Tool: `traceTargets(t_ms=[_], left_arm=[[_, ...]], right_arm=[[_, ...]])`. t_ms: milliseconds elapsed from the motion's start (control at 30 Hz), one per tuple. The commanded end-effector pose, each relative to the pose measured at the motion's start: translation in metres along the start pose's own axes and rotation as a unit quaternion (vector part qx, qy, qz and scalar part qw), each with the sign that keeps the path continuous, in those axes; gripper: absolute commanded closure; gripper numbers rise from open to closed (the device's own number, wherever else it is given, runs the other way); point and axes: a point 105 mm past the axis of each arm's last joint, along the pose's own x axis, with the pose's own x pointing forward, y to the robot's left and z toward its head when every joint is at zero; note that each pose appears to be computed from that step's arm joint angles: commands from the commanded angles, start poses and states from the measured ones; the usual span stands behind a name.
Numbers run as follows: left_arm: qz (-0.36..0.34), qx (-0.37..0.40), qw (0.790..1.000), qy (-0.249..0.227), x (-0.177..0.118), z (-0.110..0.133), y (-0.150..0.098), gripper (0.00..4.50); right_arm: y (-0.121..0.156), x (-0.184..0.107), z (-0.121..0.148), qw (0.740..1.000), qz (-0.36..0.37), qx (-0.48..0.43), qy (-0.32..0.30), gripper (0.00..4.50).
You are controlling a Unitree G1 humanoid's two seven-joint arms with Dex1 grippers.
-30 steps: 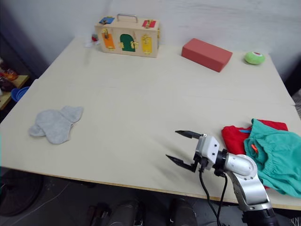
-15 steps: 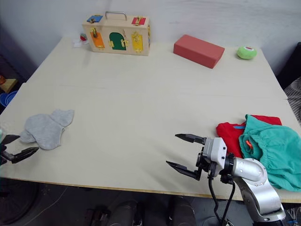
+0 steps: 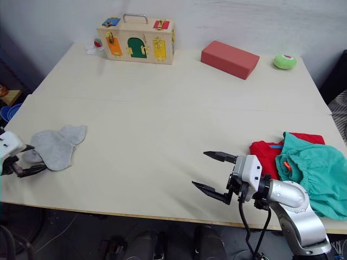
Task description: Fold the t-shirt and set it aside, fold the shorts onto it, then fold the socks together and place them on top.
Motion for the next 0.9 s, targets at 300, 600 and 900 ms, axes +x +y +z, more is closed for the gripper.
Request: traceTargets(t_ms=[300, 600, 900], left_arm=[[-0.03, 0.001, 1.0, 0.002, 0.02, 0.006, -0.003, 2.41], [-0.159, -0.014, 0.971, -0.177, 0.029, 0.054, -0.038, 4.46], [-0.332, 0.148, 0.887, -0.283, 0.042, 0.122, -0.139, 4.46]], right_arm=[[-0.01, -0.009, 0.013, 0.999, -0.033, -0.033, 0.006, 0.0], [-0.012, -0.019, 0.013, 0.998, -0.051, -0.032, 0.022, 0.0], [-0.009, -0.049, -0.002, 0.995, -0.051, -0.026, 0.082, 0.0]])
